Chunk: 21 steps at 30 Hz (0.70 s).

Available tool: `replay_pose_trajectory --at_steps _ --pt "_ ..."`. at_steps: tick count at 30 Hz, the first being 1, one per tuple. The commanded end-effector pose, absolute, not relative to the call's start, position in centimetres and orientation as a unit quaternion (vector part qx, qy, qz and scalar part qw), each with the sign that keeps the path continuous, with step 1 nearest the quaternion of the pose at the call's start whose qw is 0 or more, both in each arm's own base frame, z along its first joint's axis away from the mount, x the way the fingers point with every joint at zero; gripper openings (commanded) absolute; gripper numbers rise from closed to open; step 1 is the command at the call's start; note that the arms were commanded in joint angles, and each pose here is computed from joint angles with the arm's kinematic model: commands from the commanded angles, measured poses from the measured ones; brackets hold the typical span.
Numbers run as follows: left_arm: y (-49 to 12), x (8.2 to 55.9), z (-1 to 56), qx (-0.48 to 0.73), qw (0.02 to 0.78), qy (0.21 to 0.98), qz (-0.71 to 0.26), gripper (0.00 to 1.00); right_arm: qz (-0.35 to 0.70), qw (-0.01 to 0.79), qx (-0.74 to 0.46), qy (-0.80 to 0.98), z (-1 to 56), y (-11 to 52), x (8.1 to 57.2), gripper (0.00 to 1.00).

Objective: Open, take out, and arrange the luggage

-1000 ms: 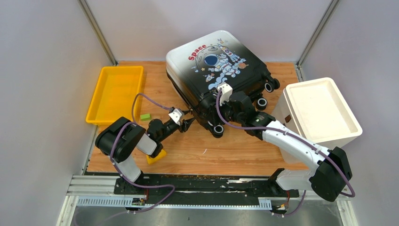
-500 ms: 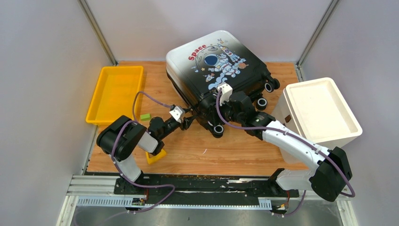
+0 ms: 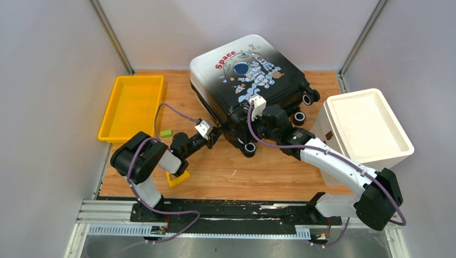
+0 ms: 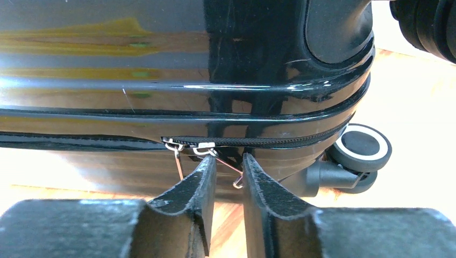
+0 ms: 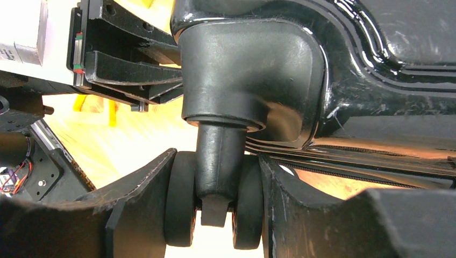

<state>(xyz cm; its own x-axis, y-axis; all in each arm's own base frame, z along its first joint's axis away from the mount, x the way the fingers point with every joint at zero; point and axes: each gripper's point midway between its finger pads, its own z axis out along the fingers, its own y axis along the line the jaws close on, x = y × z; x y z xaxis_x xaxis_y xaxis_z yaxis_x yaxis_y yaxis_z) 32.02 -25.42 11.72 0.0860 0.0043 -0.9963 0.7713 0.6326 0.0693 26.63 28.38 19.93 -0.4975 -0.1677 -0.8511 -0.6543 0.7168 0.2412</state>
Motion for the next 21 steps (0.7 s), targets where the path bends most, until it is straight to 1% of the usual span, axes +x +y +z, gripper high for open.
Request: replay_pose_trajectory --at_steps 1,2,3,8,11,13,21 --pt "-25.2 34.0 15.2 0.296 0.71 0.581 -0.265 0.26 0.335 0.478 -0.271 0.766 24.7 29.7 25.6 0.03" --pt "-25.2 34.1 15.3 0.294 0.713 0.58 -0.263 0.24 0.334 0.478 -0.271 0.766 24.6 29.7 25.7 0.04" --pt "-25.1 34.3 15.4 0.291 0.714 0.581 -0.261 0.21 0.333 0.478 -0.271 0.766 24.6 29.7 25.7 0.04" --pt "-25.1 34.8 15.6 0.283 0.719 0.58 -0.258 0.1 0.335 0.476 -0.272 0.766 24.6 29.9 25.9 0.03" --pt "-25.2 34.9 15.7 0.28 0.722 0.578 -0.259 0.0 0.339 0.473 -0.273 0.766 24.8 30.1 25.8 0.03" --pt "-25.1 34.8 15.6 0.281 0.721 0.578 -0.259 0.0 0.339 0.473 -0.271 0.766 24.8 30.2 25.9 0.03" --pt "-25.4 32.8 14.5 0.258 0.69 0.597 -0.318 0.0 0.349 0.461 -0.241 0.779 24.7 30.8 26.4 0.0"
